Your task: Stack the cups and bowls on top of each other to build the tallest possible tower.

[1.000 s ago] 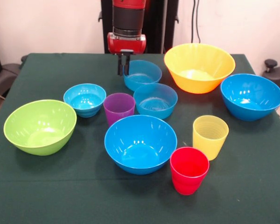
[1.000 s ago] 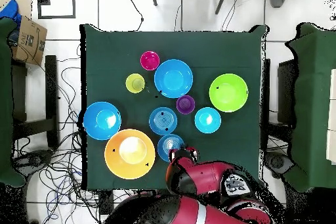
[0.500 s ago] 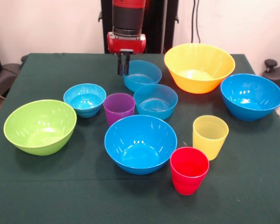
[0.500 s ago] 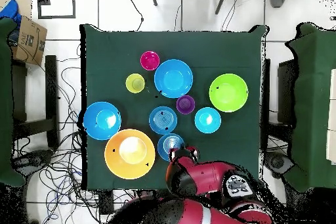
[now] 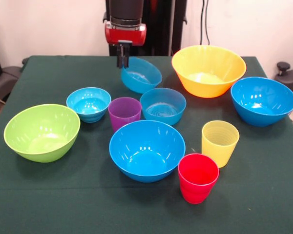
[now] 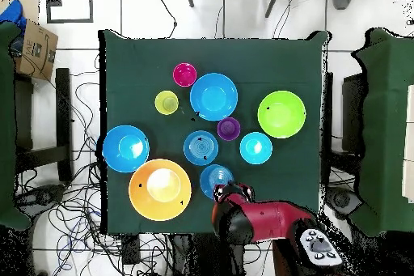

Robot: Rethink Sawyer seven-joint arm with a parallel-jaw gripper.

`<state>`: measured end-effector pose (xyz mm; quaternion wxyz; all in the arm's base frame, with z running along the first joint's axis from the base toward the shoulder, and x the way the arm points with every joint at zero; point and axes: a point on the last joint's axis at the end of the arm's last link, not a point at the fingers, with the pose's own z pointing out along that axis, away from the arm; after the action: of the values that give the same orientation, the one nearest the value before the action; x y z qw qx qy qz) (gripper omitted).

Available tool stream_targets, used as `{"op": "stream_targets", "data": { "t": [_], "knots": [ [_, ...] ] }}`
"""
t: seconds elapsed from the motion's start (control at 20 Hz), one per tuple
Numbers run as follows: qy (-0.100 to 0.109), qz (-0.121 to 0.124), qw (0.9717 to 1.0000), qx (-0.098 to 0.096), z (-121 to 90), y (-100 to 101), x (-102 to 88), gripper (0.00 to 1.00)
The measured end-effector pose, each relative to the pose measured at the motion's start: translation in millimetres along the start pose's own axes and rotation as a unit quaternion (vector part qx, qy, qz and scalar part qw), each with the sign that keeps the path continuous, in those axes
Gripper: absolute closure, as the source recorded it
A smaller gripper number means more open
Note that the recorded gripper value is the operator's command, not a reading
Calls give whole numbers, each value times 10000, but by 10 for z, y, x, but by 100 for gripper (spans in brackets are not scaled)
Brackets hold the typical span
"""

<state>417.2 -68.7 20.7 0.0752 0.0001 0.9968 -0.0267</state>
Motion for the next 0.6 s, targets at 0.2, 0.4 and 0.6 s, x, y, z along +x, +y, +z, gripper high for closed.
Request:
{"op": "stream_targets", "data": {
  "t": [0.2,0.4,0.6],
  "knots": [
    [129,107,9998,-54,-82,-38,-37,100],
    [260,269,9992,-150,-189,-52,-99,100],
    [389,402,9982,-226,-301,-64,-173,100]
  ]
}}
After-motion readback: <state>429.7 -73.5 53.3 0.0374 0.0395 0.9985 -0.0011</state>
